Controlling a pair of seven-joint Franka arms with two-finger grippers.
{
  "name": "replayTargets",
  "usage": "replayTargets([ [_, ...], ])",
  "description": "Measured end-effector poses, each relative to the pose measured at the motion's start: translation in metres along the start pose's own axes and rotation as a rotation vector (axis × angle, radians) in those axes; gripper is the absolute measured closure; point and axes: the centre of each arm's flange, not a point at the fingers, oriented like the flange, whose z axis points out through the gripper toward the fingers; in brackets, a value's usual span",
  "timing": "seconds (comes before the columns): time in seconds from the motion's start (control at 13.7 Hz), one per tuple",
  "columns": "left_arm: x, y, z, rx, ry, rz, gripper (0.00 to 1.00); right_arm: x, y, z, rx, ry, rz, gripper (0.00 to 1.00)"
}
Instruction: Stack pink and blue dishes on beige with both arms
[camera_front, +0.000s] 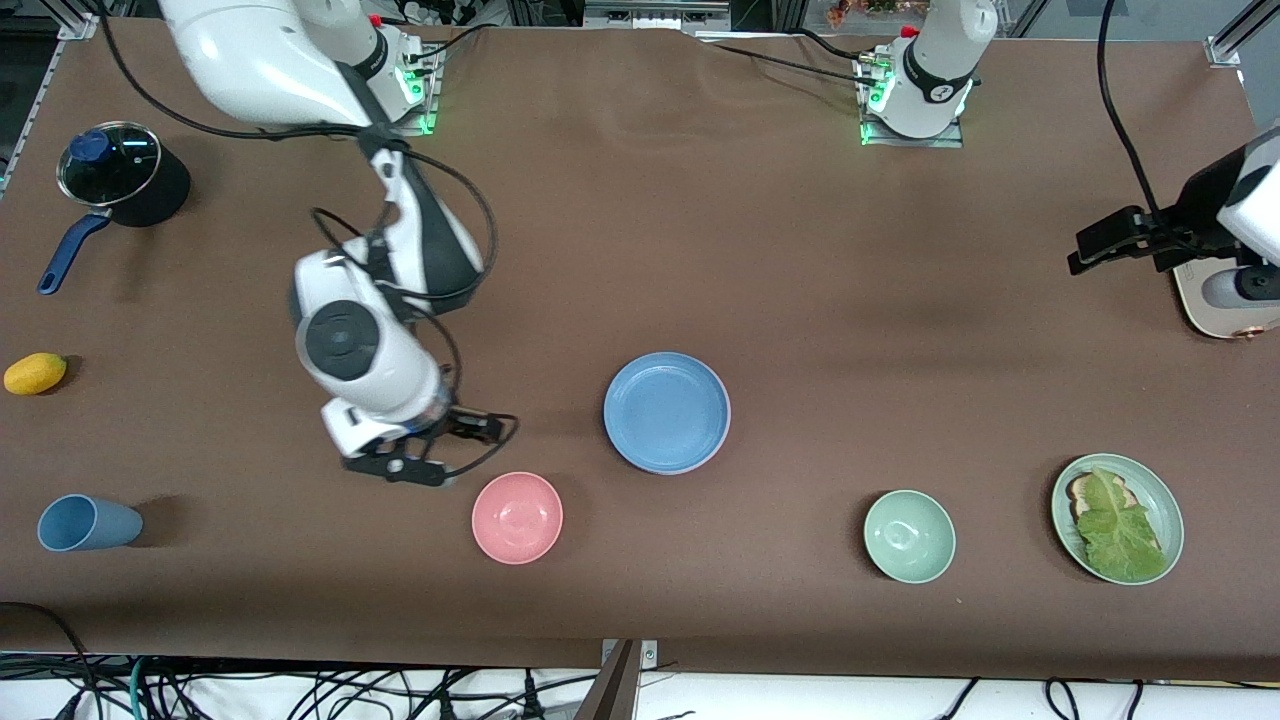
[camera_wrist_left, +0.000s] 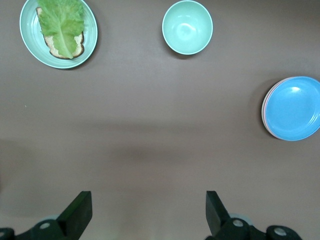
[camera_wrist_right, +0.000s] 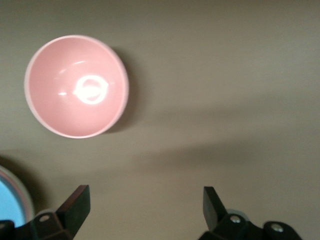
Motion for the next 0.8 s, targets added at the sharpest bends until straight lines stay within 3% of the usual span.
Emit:
replayTargets([
  [0.29,0.004,-0.004,0.003,-0.003,0.005,-0.016,0.00,0.015,0.077,-0.059,-0.017,-0.026,-0.064,0.00],
  [0.58,0.007,-0.003,0.005,-0.003,0.007,-0.016,0.00,0.011,0.169,-0.109,0.041,-0.106,-0.109,0.00],
  [0.8,0.007,-0.004,0.005,-0.003,0.008,-0.005,0.00,-0.007,0.195,-0.153,0.046,-0.131,-0.103,0.00],
])
